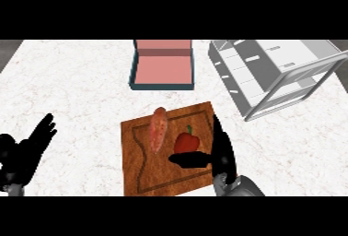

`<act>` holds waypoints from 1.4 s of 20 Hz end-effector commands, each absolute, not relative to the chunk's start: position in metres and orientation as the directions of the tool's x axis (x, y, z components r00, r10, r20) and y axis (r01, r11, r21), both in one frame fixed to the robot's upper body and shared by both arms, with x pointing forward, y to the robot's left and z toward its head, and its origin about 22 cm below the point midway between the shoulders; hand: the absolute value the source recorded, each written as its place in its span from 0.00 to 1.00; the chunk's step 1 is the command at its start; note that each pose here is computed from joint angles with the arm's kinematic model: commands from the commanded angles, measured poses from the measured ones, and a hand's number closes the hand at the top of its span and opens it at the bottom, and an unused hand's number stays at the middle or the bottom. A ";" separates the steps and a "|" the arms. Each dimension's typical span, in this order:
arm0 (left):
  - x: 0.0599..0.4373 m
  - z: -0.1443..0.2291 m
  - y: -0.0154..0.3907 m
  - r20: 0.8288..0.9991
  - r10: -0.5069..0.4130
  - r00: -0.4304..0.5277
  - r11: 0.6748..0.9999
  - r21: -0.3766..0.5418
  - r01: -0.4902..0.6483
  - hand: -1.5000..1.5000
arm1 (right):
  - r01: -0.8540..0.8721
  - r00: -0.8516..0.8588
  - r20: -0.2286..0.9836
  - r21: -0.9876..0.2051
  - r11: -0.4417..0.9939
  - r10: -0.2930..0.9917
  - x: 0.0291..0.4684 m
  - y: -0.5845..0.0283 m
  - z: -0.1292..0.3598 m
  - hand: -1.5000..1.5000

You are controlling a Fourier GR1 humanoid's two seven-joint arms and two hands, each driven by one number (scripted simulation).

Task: Pick the bell pepper from the cutting board and place it in the tiered basket

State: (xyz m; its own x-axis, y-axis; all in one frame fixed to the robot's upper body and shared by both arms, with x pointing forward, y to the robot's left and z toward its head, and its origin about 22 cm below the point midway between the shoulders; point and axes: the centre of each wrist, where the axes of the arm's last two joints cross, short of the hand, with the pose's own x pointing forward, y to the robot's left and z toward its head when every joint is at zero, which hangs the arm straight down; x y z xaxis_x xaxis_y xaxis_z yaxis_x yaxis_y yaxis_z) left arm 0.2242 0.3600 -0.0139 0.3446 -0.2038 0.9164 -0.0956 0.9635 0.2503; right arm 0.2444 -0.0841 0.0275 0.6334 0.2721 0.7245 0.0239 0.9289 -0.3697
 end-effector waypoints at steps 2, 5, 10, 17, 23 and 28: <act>0.220 -0.023 0.362 0.906 -0.204 0.370 0.963 0.255 -0.092 0.50 | -0.024 0.686 0.669 -0.371 0.928 0.286 0.258 -0.078 0.039 0.00; 0.217 -0.021 0.369 0.901 -0.211 0.379 0.959 0.265 -0.097 0.50 | -0.036 0.678 0.677 -0.357 0.933 0.286 0.253 -0.085 0.005 0.00; 0.241 -0.012 0.351 0.919 -0.191 0.346 0.968 0.235 -0.090 0.50 | -0.099 0.593 0.704 -0.417 0.903 0.390 0.263 -0.063 -0.006 1.00; 0.231 -0.020 0.345 0.909 -0.210 0.361 0.962 0.258 -0.090 0.50 | 0.064 0.538 0.782 -0.410 0.910 0.315 0.237 -0.061 0.005 1.00; 0.227 -0.018 0.357 0.908 -0.193 0.373 0.961 0.251 -0.114 0.50 | 0.034 0.445 0.762 -0.540 0.841 0.471 0.232 -0.054 0.033 1.00; 0.226 -0.015 0.353 0.905 -0.224 0.363 0.966 0.256 -0.040 0.50 | -0.341 -0.145 0.465 -0.852 0.397 0.873 0.174 -0.010 -0.001 1.00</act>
